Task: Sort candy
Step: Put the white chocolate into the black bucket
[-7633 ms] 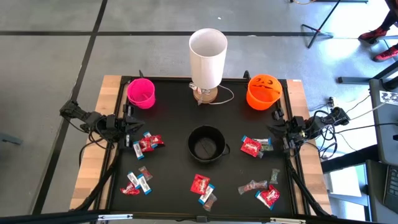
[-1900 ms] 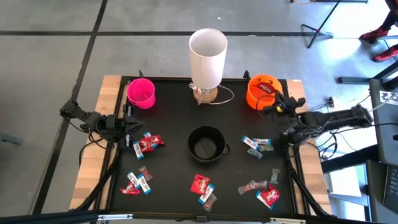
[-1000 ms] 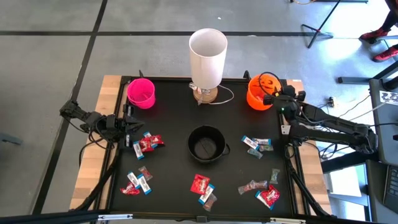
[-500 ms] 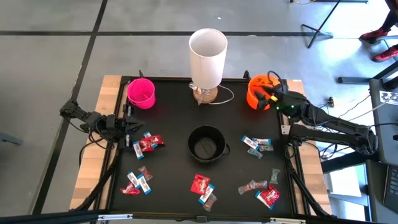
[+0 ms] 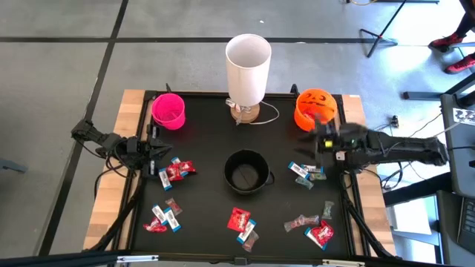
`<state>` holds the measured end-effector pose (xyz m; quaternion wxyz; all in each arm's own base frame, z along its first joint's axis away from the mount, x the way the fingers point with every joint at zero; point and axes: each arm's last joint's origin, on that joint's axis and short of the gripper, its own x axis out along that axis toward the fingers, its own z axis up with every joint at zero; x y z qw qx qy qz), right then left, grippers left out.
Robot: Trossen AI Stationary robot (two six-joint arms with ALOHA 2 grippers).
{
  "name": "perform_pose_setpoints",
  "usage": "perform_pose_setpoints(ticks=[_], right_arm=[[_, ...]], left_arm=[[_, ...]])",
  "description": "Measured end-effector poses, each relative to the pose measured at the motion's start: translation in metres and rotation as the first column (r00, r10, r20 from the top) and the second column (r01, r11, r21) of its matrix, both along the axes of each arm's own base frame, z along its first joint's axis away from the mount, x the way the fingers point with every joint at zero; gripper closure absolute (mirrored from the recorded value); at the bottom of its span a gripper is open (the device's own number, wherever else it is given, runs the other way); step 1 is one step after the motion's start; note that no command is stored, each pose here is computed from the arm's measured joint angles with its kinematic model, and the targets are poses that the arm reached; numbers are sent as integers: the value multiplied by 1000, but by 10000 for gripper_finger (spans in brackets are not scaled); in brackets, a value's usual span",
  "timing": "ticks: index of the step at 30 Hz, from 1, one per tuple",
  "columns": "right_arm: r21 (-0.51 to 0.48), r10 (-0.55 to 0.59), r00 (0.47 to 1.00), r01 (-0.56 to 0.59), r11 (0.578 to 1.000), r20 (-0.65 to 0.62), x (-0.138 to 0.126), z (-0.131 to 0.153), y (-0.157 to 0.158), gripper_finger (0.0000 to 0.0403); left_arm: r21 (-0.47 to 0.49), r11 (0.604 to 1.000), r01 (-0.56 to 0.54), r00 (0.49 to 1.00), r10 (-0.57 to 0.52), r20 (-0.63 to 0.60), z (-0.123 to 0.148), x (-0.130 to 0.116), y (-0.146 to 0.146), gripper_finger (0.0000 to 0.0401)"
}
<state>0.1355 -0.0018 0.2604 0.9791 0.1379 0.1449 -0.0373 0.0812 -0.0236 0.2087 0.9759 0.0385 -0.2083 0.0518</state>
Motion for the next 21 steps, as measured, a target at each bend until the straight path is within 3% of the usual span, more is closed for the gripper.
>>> perform_pose_setpoints(ticks=[6, 14, 21], right_arm=[[194, -26, 992, 50, 980, -120, -3, -38, 34, 233], [189, -51, 973, 95, 977, -227, -19, -63, 61, 244], [246, 57, 935, 33, 969, -349, -24, -76, 81, 244]], left_arm=[[0, 1000, 0, 1000, 0, -1, 0, 0, 0, 397], [0, 1000, 0, 1000, 0, 0, 0, 0, 0, 397], [0, 1000, 0, 1000, 0, 0, 0, 0, 0, 397]])
